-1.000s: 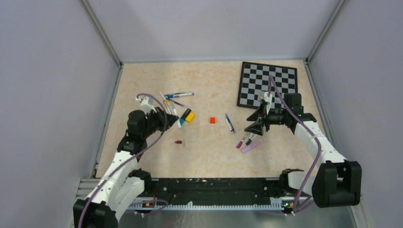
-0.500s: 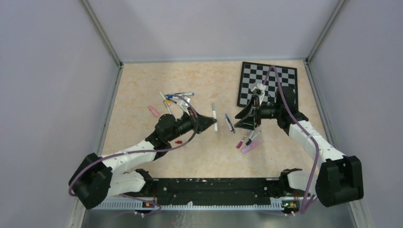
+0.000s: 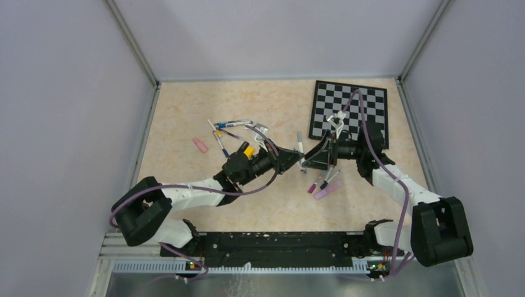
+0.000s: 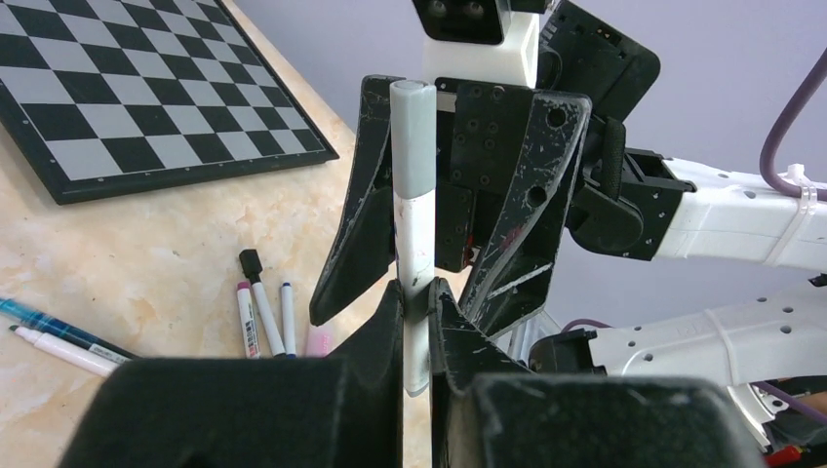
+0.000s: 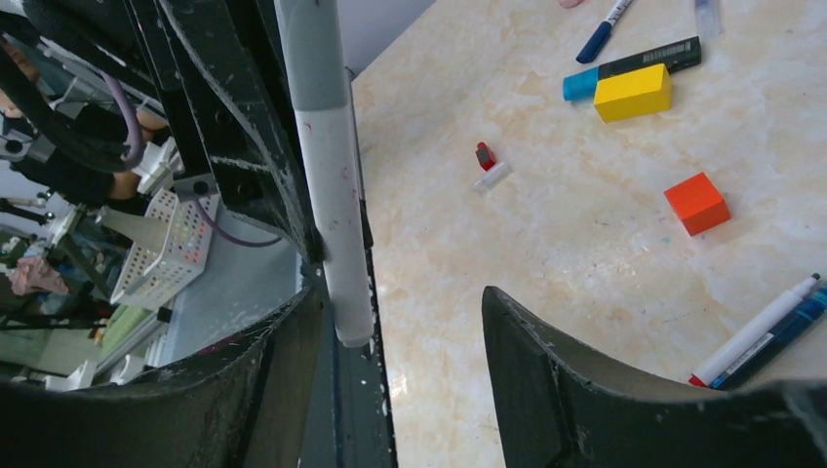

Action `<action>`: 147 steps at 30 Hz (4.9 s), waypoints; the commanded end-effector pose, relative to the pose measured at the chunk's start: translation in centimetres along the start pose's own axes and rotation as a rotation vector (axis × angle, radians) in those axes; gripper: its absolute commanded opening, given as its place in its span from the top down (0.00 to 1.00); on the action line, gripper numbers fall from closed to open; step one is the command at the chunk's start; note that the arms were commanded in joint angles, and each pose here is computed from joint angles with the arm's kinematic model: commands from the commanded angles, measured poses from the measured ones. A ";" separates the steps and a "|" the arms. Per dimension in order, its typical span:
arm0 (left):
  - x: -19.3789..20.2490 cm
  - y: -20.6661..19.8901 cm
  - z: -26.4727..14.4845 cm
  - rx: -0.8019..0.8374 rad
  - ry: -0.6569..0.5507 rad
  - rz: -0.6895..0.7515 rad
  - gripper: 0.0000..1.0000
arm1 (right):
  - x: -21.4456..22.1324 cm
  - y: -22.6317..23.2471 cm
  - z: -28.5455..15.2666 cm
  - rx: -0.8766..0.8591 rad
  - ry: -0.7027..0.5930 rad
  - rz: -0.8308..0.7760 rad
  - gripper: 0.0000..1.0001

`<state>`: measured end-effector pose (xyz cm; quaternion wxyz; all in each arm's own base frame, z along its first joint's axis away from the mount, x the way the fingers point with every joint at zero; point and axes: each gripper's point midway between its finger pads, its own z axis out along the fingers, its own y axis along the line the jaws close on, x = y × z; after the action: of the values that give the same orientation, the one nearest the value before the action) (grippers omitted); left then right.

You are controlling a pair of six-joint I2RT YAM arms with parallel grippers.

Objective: Open the pen caps
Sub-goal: Pick up the pen from the center of the board, then open the pen cap from the pen, then place the pen at the center of the board.

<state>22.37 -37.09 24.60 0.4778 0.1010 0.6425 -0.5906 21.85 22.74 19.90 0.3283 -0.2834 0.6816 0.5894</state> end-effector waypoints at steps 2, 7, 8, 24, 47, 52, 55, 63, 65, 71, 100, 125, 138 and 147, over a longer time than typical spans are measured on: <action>-2.7 -2.3 1.1 0.063 -0.117 0.035 0.99 | -1.5 0.5 0.6 -0.002 -0.042 -0.023 0.45; -2.5 -2.5 1.1 0.063 -0.122 0.042 0.99 | -1.2 0.9 1.2 -0.020 -0.032 -0.012 0.60; -2.5 -2.5 1.1 0.061 -0.122 0.044 0.98 | -1.2 1.0 1.3 -0.024 -0.031 -0.011 0.64; -4.9 -2.9 -2.1 0.050 -0.201 0.167 0.21 | 1.0 2.3 0.7 -0.137 0.096 -0.217 1.00; -4.7 -3.5 -1.3 0.229 0.057 0.056 0.27 | 2.8 3.0 0.8 -0.254 0.149 -0.172 1.00; -3.7 -3.4 -0.7 0.233 0.087 0.045 0.37 | 2.8 3.0 0.9 -0.253 0.151 -0.163 1.00; -3.4 -3.3 -0.6 0.227 0.100 0.046 0.41 | 2.8 2.9 0.9 -0.251 0.150 -0.158 1.00; -2.6 -3.4 -0.1 0.230 0.128 0.041 0.58 | 2.8 2.7 1.0 -0.244 0.151 -0.149 1.00; -2.3 -3.5 0.0 0.235 0.139 0.036 0.65 | 2.7 2.7 1.0 -0.244 0.150 -0.151 1.00; -2.0 -3.7 0.2 0.252 0.159 0.027 0.95 | 2.7 2.6 1.0 -0.232 0.148 -0.153 1.00; -18.8 -3.0 -1.3 0.023 -0.398 0.177 1.00 | 1.8 4.3 1.0 -0.264 0.145 -0.062 1.00; -7.7 6.4 -8.4 -0.273 0.000 -0.127 1.00 | -0.1 -12.3 -2.4 0.617 0.061 -0.134 1.00; 3.7 13.3 -14.5 -0.575 0.371 -0.255 1.00 | 2.1 -18.6 -1.1 0.679 0.230 0.072 0.98; 6.7 15.7 -16.8 -0.707 0.499 -0.274 1.00 | 3.9 -19.7 -0.1 0.655 0.285 0.139 0.94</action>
<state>21.07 -21.48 7.02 0.2329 -0.0275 0.8997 -0.3682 33.91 19.06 3.93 0.2591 -0.1871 0.8955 0.3097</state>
